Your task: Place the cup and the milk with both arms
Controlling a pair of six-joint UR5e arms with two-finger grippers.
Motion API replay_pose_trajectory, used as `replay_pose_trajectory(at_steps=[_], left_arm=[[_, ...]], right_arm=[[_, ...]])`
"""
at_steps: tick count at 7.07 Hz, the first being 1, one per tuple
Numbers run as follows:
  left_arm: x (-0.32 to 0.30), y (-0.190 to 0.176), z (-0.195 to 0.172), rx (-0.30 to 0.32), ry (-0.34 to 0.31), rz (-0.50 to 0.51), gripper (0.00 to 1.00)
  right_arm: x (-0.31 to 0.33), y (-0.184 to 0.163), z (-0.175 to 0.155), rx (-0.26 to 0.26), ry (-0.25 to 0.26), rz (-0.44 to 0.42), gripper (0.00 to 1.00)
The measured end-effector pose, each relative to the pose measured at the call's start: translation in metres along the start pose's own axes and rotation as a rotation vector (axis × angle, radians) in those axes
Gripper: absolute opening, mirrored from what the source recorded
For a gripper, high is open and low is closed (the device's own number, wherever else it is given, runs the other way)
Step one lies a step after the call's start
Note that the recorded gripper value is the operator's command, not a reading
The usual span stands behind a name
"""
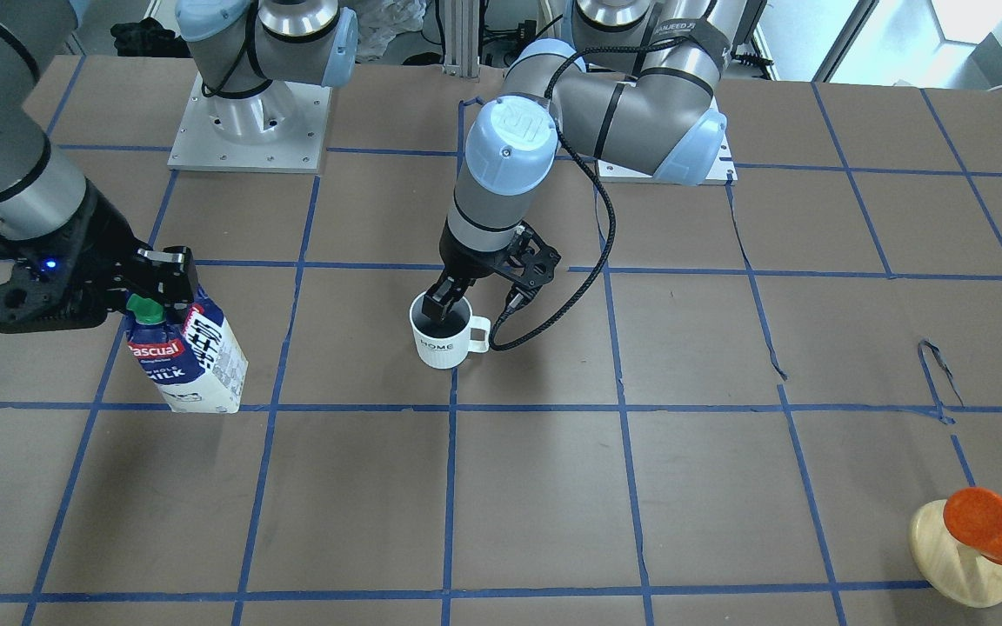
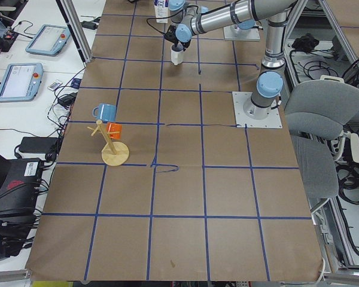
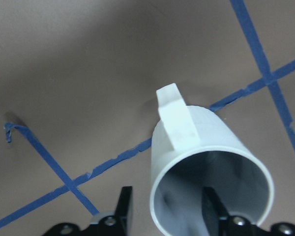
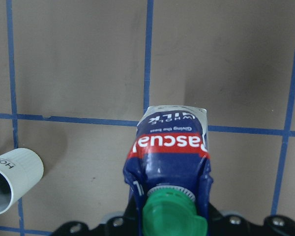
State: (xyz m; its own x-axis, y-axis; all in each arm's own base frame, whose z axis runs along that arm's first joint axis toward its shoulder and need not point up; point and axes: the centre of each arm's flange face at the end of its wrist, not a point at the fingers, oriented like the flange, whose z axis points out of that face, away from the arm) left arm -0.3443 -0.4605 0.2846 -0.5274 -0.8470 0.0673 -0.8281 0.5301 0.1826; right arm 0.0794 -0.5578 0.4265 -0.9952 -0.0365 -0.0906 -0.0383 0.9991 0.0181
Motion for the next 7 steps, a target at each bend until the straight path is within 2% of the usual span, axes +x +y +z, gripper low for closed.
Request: replay_pose_trajectory(at_steps=[2, 3, 5, 6, 7], left_arm=[[0.020, -0.034, -0.072, 0.077, 0.091, 0.063, 1.00], [0.021, -0.065, -0.117, 0.095, 0.081, 0.109, 1.00], [0.001, -0.112, -0.207, 0.084, 0.012, 0.255, 1.00], [-0.018, -0.126, -0.245, 0.074, -0.014, 0.365, 1.00], [-0.036, -0.132, -0.268, 0.065, -0.035, 0.504, 1.00]], right_arm=[[-0.043, 0.004, 0.012, -0.014, 0.000, 0.088, 0.06], [-0.063, 0.007, 0.020, -0.029, -0.011, 0.098, 0.06], [-0.102, 0.015, 0.046, -0.048, -0.045, 0.051, 0.06], [-0.115, 0.022, 0.059, -0.051, -0.049, 0.022, 0.06], [-0.128, 0.028, 0.069, -0.051, -0.049, -0.006, 0.06]])
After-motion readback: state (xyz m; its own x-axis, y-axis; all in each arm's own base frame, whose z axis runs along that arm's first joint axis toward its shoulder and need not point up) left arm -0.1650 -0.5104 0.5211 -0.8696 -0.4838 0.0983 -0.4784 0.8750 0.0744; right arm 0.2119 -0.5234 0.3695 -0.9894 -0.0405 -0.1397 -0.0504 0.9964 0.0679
